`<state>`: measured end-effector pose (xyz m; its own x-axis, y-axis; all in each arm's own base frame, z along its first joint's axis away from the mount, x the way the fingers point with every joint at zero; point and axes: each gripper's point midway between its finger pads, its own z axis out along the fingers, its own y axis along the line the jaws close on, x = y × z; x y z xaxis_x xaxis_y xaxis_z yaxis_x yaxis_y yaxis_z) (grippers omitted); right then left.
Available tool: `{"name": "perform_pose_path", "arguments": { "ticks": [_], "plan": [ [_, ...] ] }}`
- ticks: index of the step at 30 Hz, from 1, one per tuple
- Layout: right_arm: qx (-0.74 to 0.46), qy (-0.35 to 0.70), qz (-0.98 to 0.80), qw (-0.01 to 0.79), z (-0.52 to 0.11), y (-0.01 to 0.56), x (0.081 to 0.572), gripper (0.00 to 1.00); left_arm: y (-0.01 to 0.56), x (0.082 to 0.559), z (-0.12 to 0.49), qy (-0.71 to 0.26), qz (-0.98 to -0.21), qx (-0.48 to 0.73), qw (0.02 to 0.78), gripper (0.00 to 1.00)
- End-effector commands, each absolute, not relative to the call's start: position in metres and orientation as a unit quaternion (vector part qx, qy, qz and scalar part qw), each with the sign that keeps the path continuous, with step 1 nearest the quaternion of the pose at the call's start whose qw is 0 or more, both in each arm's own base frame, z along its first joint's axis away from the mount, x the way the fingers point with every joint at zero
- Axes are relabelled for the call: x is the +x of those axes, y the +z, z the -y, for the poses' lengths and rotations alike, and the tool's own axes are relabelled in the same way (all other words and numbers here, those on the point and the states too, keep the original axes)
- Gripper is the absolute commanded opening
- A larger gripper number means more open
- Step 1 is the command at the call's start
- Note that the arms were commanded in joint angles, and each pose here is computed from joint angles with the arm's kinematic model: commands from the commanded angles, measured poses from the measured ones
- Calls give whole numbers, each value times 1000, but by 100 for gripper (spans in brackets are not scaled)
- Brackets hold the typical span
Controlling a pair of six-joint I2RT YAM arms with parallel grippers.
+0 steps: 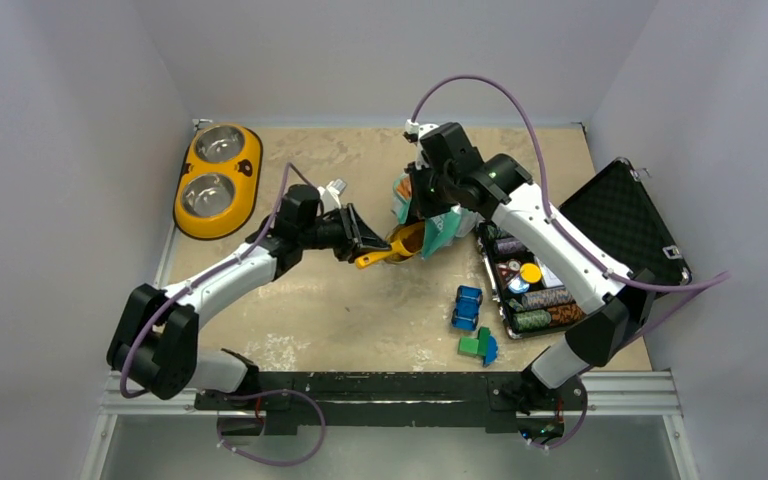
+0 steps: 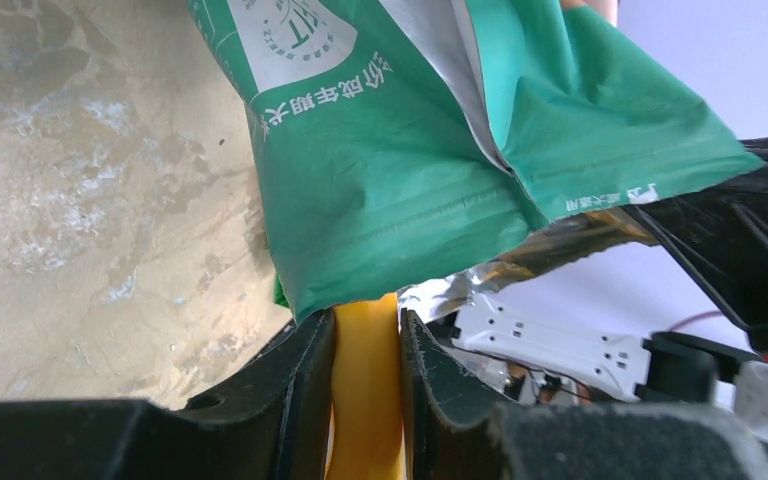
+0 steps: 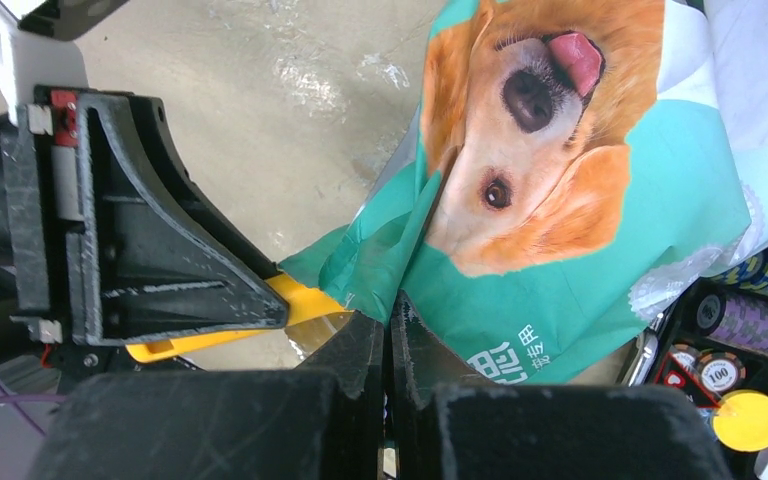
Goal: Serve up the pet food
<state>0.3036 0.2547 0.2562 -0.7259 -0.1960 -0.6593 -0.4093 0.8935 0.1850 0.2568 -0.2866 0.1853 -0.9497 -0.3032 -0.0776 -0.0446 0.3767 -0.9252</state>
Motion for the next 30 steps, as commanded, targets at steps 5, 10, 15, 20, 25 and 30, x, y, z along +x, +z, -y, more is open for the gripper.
{"name": "perform_pose_path", "arguments": {
  "ticks": [5, 10, 15, 20, 25, 30],
  "plan": [
    [-145, 222, -876, 403, -275, 325, 315, 0, 148, 272, 290, -444, -875, -132, 142, 0],
    [-144, 227, -874, 404, -279, 327, 316, 0, 140, 273, 294, -427, -882, -135, 147, 2],
    [-146, 227, -874, 403, -283, 327, 315, 0, 134, 276, 295, -402, -889, -120, 182, 11],
    [-147, 229, -871, 409, -286, 332, 315, 0, 133, 276, 291, -380, -893, -107, 217, 22],
    [-148, 230, -869, 412, -290, 337, 316, 0, 134, 280, 286, -344, -899, -93, 254, 30],
    [-151, 230, -868, 414, -293, 341, 315, 0, 133, 279, 281, -313, -906, -84, 272, 39]
  ]
}}
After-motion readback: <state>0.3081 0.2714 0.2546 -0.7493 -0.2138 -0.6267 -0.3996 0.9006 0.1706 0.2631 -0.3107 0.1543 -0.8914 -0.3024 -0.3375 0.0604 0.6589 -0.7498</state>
